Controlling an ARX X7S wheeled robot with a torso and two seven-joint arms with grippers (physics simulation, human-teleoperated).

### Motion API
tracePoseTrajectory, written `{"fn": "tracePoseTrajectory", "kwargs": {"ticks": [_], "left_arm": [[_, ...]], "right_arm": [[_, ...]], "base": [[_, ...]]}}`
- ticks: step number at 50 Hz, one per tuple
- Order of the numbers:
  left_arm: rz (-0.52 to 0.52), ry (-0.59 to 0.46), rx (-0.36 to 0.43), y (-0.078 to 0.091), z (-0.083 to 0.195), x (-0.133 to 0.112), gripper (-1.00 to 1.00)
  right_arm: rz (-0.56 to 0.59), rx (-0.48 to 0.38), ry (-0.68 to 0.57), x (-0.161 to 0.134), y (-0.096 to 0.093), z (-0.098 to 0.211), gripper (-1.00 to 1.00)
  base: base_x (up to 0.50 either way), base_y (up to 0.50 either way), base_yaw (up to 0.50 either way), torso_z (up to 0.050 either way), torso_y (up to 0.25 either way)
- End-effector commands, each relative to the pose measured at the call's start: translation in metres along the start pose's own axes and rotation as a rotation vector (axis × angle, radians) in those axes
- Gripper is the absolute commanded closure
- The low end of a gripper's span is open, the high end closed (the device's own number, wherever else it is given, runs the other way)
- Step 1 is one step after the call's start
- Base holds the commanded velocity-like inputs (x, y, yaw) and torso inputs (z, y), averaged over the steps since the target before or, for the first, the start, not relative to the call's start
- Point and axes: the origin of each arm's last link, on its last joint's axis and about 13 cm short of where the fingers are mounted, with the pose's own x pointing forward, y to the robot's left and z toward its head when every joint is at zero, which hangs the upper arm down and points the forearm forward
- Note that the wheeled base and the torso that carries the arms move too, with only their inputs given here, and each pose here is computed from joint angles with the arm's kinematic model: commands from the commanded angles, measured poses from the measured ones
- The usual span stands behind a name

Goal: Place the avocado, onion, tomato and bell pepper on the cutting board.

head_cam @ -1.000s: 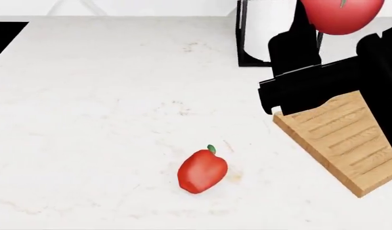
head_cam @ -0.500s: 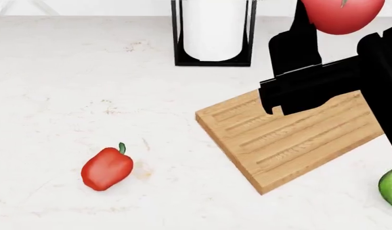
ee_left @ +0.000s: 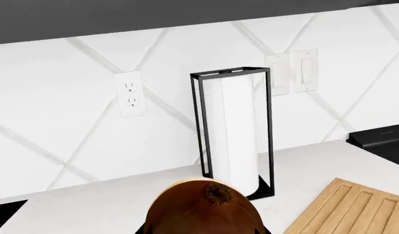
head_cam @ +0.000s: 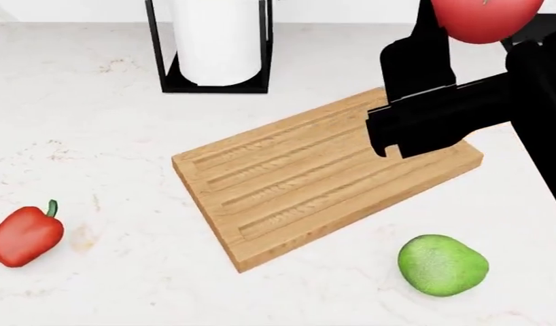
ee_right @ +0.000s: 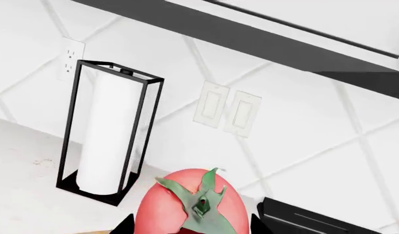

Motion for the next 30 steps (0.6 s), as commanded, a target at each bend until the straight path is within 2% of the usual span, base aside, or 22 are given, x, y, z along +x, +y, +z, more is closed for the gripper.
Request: {"fn": "tracePoseTrajectory", "kwargs": {"ticks": [1, 5, 18, 30], "left_arm": [[0.009, -0.004, -0.013, 0.0007, 0.0004, -0.0003, 1.00], [0.011, -0.003, -0.012, 0.0010, 0.0005, -0.0003, 1.00], [0.013, -0.014, -0.008, 0.0013, 0.0045, -0.0027, 1.00], [0.021, -0.014, -0.010, 0.0039, 0.0038, -0.0022, 1.00]], "right_arm": [[0.010, -0.004, -0.006, 0.0016, 0.0007, -0.0001, 1.00], [0.003, 0.020, -0.009, 0.0013, 0.0000, -0.0011, 1.00], [-0.003, 0.012, -0.001, -0.0007, -0.0008, -0.0005, 1.00], [-0.001, 0.009, 0.009, -0.0002, 0.0007, -0.0022, 1.00]], "base": [[0.00, 0.00, 0.00, 0.000, 0.000], [0.00, 0.00, 0.00, 0.000, 0.003], [0.00, 0.00, 0.00, 0.000, 0.000], [0.40, 0.00, 0.00, 0.000, 0.001]]}}
